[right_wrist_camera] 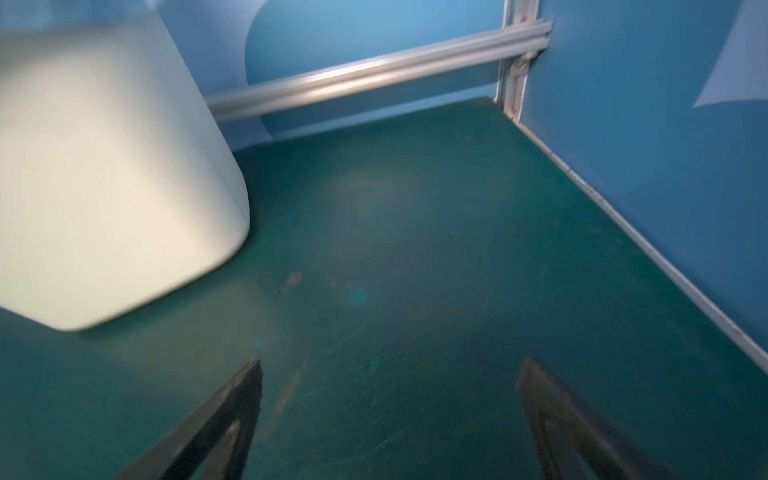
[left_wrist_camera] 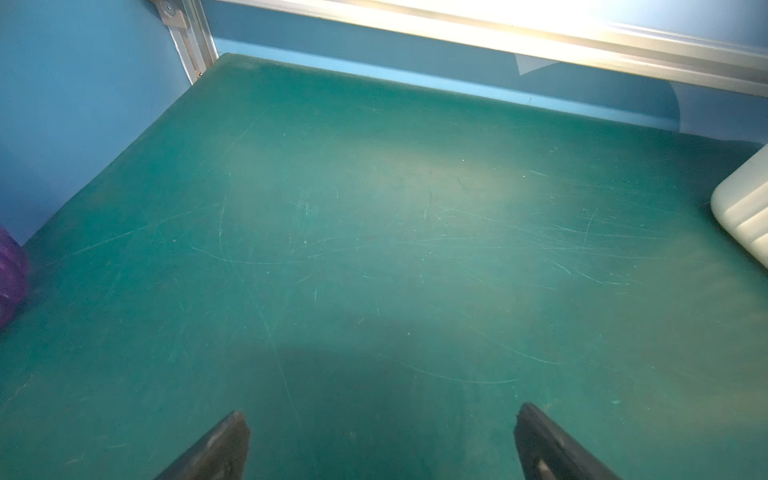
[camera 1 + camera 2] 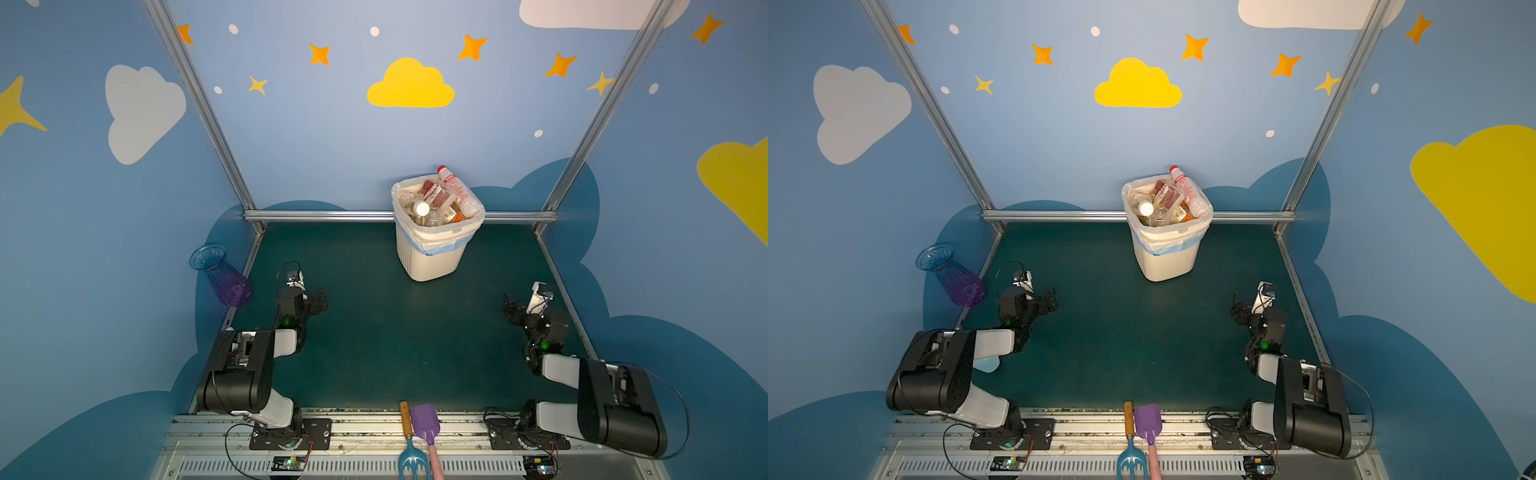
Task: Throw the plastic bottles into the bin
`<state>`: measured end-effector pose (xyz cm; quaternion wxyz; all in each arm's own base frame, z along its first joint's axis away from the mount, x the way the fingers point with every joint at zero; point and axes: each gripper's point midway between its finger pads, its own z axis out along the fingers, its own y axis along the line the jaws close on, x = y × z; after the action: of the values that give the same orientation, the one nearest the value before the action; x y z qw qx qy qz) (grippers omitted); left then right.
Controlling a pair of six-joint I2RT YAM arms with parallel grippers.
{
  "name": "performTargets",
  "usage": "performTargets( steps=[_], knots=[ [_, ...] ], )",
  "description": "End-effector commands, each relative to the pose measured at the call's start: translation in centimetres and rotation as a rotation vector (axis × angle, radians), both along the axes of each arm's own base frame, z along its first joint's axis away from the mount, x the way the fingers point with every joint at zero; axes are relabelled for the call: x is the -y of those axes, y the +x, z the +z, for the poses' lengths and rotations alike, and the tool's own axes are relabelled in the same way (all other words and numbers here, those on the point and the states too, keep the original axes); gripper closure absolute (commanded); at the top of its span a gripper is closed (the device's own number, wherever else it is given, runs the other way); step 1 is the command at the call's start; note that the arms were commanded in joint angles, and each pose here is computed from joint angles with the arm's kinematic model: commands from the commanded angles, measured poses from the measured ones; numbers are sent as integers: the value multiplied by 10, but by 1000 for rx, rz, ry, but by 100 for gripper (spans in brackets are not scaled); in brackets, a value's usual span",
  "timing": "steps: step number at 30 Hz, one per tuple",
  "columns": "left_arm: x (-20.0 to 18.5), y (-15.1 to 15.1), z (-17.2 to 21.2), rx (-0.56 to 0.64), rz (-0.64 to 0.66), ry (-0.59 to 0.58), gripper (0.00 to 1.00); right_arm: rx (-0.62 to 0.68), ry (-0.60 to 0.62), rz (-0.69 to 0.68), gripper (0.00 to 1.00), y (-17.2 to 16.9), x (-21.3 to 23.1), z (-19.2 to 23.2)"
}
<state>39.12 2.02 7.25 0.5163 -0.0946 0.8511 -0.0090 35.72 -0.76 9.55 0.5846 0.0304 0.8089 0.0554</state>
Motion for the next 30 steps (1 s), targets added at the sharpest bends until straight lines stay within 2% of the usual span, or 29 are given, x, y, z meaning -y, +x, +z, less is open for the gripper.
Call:
performTargets(
  steps=[1, 2, 3, 4, 5, 9, 11, 19, 30],
  knots=[
    [0, 2, 7, 17, -4, 5, 0, 47, -144, 145, 3, 17, -43, 3],
    [0, 2, 7, 17, -4, 5, 0, 18, -197, 145, 3, 27, -50, -2],
    [0, 2, 7, 16, -4, 5, 0, -30, -172, 66, 3, 37, -37, -5],
    [0, 3, 7, 14, -3, 5, 0, -70, -84, 81, 3, 39, -28, -7],
    [0, 3, 6, 11, -3, 4, 0, -87, -61, 121, 3, 37, -28, -5],
    [4, 2, 6, 14, -19, 22, 0, -77, -136, 70, 3, 36, -31, -5],
    [3, 5, 7, 9, -7, 24, 0, -73, -124, -15, 3, 40, -18, -6],
    [1, 5, 4, 1, -20, -9, 0, -88, -130, -8, 3, 38, -19, -7],
    [4, 1, 8, 21, -12, 33, 0, -74, -151, -8, 3, 37, -21, -5]
  ],
)
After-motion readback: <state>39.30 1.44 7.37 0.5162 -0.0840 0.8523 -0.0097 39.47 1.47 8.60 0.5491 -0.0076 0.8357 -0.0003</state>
